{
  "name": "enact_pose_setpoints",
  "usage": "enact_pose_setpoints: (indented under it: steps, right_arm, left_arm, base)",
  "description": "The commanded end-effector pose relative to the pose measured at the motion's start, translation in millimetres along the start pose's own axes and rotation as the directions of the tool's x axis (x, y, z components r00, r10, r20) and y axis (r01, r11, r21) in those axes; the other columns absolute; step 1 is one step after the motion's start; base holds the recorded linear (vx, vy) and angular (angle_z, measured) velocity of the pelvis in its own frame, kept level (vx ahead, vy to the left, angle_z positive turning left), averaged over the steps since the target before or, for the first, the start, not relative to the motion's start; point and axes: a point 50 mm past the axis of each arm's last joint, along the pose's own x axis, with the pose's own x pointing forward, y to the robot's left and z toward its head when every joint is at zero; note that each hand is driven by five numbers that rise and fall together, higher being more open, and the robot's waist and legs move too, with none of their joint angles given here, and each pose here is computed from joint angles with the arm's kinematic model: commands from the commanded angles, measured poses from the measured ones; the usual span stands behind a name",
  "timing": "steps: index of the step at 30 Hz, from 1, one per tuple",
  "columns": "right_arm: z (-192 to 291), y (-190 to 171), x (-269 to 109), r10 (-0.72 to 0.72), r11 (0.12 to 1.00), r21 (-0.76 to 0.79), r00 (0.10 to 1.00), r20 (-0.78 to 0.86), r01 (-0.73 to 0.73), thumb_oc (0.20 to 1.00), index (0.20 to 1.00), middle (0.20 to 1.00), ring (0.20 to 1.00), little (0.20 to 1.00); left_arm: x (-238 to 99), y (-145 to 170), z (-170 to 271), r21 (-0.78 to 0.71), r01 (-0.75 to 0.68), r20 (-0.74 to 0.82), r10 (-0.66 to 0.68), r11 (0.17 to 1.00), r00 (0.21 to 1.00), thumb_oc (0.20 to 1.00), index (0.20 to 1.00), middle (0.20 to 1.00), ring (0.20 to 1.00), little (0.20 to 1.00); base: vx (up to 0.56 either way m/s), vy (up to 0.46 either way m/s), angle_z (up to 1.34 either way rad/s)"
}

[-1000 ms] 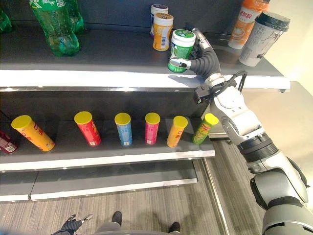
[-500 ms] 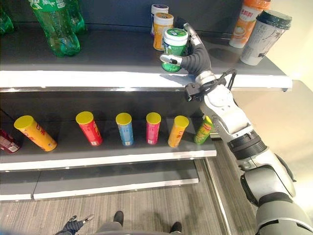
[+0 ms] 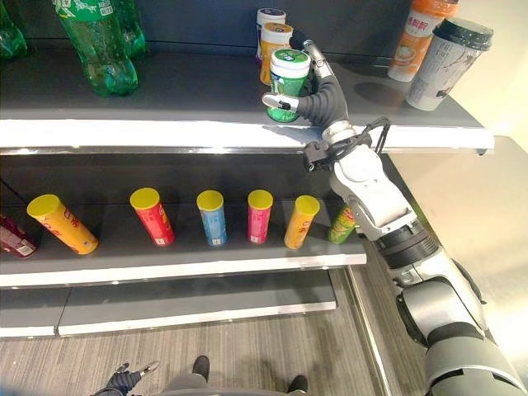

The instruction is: Put the goods on the table back onto the shelves and tidy them up.

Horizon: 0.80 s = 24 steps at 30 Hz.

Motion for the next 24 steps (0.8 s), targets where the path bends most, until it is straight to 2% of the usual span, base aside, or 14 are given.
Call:
enact_pose_setpoints:
  steps: [1, 24]
  right_arm:
    - [22.9, 2.0, 21.2, -0.005, 0.999, -0.051, 0.997, 0.072, 0.008, 1.000, 1.000, 1.000, 1.000, 1.000]
    - [14.8, 8.4, 27.0, 0.006, 0.998, -0.056, 0.999, 0.032, -0.004, 1.000, 1.000, 1.000, 1.000, 1.000]
  left_arm:
    - [6.4, 6.1, 15.8, 0.016, -0.036, 0.022, 0.035, 0.999, 0.999, 1.000, 1.000, 1.000, 1.000, 1.000]
    - [6.5, 4.5, 15.1, 0.020, -0.036, 0.015, 0.035, 0.999, 0.999, 1.000, 1.000, 1.000, 1.000, 1.000]
  base:
    - [0.00, 0.000, 0.00]
    - [0.00, 0.000, 0.00]
